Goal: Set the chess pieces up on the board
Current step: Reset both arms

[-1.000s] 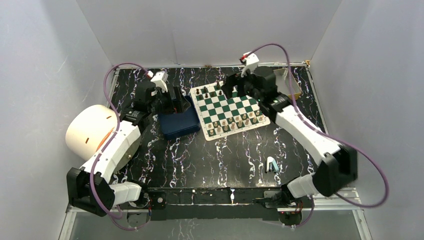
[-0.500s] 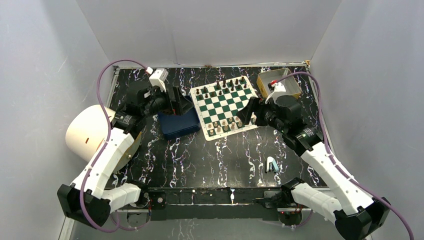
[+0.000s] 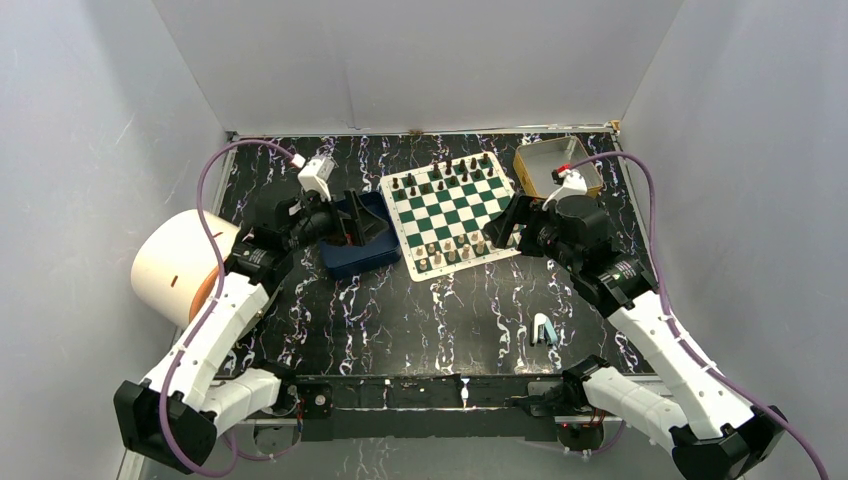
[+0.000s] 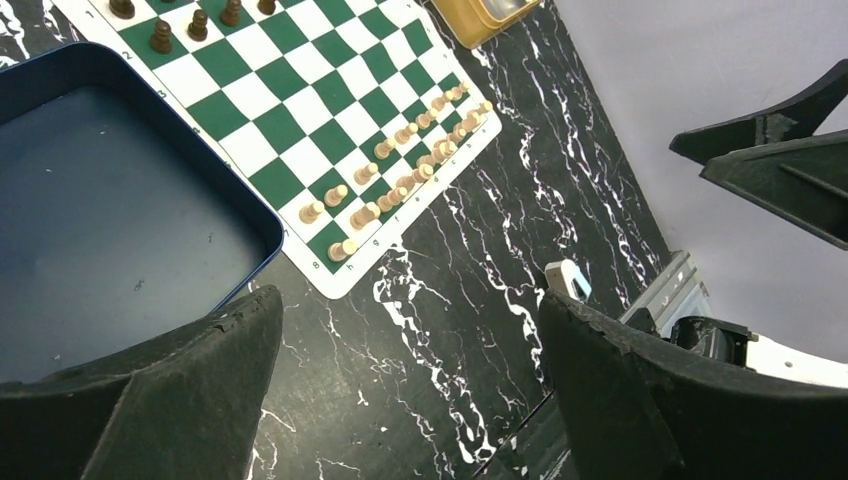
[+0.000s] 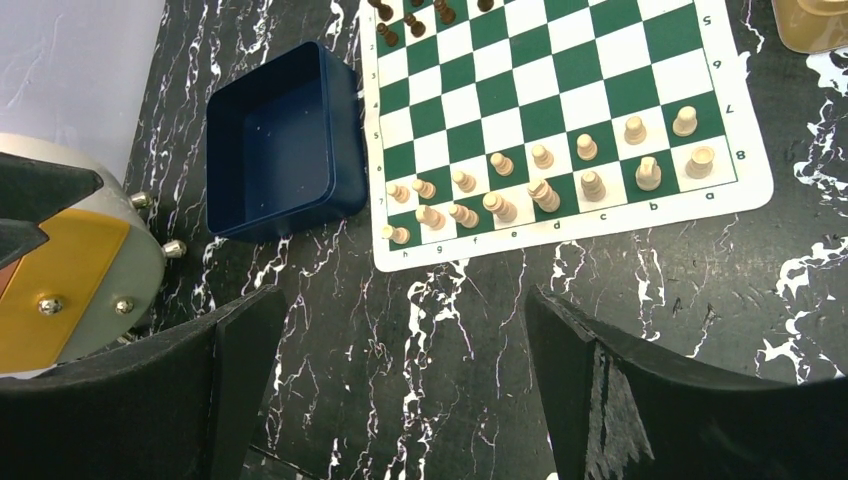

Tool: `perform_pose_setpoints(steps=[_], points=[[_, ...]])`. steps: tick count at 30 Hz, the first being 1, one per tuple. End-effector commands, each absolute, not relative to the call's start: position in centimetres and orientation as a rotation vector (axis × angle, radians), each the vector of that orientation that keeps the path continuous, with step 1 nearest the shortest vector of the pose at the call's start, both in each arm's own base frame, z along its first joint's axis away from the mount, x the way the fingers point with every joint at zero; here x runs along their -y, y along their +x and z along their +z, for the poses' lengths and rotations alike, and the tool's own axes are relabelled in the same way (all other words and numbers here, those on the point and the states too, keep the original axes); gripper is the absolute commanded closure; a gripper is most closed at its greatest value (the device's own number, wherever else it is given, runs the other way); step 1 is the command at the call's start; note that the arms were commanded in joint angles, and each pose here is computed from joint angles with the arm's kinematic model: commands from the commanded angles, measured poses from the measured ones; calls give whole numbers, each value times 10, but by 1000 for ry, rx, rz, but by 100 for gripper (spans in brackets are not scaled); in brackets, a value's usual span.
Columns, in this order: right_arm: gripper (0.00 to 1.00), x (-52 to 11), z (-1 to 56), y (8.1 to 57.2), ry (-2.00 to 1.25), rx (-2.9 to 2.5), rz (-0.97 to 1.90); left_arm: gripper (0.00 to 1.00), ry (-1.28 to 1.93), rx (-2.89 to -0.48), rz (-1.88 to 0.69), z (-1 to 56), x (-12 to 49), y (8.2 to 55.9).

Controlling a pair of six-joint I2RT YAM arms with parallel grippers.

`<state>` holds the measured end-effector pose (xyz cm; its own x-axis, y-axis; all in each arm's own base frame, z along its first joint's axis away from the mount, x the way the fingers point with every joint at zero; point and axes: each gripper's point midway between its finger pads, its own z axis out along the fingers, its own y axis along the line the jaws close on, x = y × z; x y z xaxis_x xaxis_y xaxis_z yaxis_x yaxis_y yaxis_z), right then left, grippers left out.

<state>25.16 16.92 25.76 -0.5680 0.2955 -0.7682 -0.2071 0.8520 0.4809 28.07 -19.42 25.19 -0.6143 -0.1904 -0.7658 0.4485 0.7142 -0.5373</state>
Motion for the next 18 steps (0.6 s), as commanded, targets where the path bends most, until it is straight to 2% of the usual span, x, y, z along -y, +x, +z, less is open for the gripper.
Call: perform_pose_setpoints(steps=[1, 18], points=[[1, -169, 283, 256, 82, -2000, 688, 4, 202, -1922, -937, 280, 194, 279], [1, -177, 273, 258, 56, -2019, 713, 4, 152, -1858, -865, 297, 184, 290]])
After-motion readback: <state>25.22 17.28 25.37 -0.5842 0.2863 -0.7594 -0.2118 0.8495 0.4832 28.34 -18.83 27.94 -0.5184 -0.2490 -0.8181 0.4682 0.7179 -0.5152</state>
